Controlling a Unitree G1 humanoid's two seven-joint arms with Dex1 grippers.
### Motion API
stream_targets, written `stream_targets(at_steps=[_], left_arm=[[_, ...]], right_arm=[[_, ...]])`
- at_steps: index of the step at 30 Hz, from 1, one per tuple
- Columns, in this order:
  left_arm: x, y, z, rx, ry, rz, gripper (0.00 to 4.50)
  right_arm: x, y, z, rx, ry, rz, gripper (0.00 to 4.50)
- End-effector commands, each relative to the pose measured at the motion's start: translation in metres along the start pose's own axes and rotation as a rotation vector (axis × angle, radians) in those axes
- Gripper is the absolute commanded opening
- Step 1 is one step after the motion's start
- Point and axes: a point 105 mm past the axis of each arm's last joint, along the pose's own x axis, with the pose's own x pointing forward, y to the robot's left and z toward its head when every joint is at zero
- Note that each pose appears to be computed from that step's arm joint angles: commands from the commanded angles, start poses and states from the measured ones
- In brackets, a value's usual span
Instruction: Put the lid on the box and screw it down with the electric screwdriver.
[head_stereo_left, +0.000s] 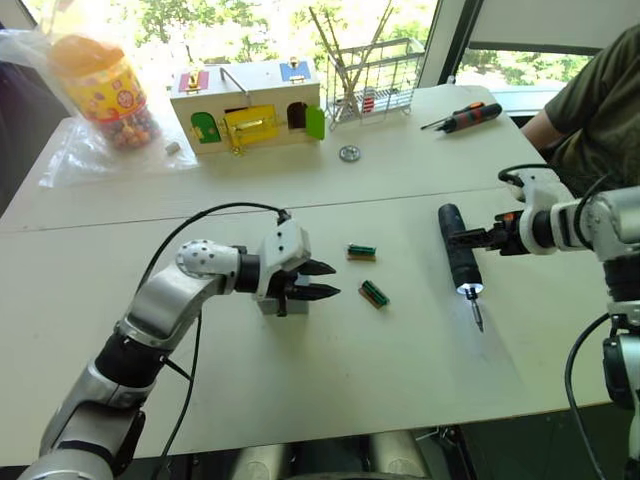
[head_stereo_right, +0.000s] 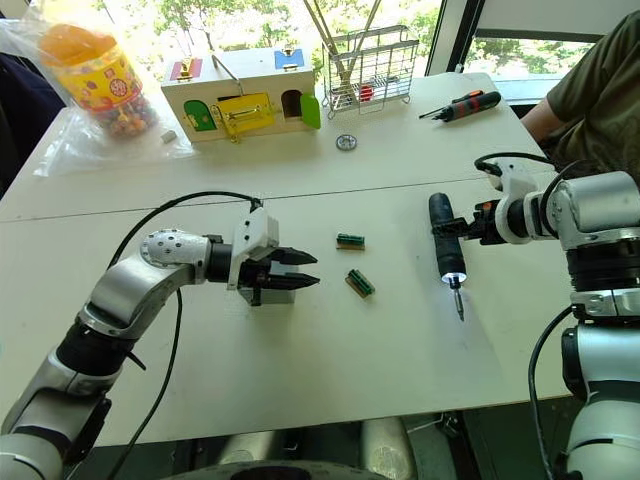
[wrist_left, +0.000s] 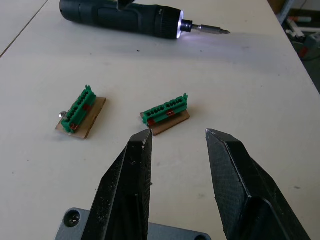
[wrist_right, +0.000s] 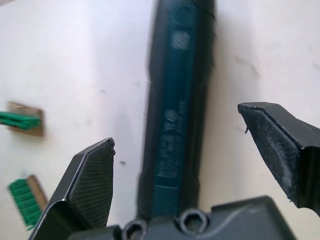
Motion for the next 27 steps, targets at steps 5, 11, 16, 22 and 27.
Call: stream_targets(at_steps=[5,11,16,22,27], left_arm=[[-0.06,0.038,0.023,-0.046,-0.073,0.212,1.71],[-0.115,0.051,-0.019,-0.147,0.105,0.377,1.71],[-0.126,0.039,-0.051,-0.232,0.2,0.397,1.71],[-0.111,0.023,-0.063,-0.275,0.214,0.376,1.71],[-0.098,0.019,-0.077,-0.226,0.27,0.387,1.71]], right_arm=[[-0.029,0.046,0.059,-0.263,-0.34,0.104,4.46],[-0.031,0.152,0.007,-0.601,-0.355,0.543,4.46],[-0.005,0.192,-0.043,-0.613,-0.278,0.687,4.46],[0.024,0.214,-0.071,-0.564,-0.217,0.735,4.46],[0.036,0.223,-0.071,-0.539,-0.225,0.744,4.46]])
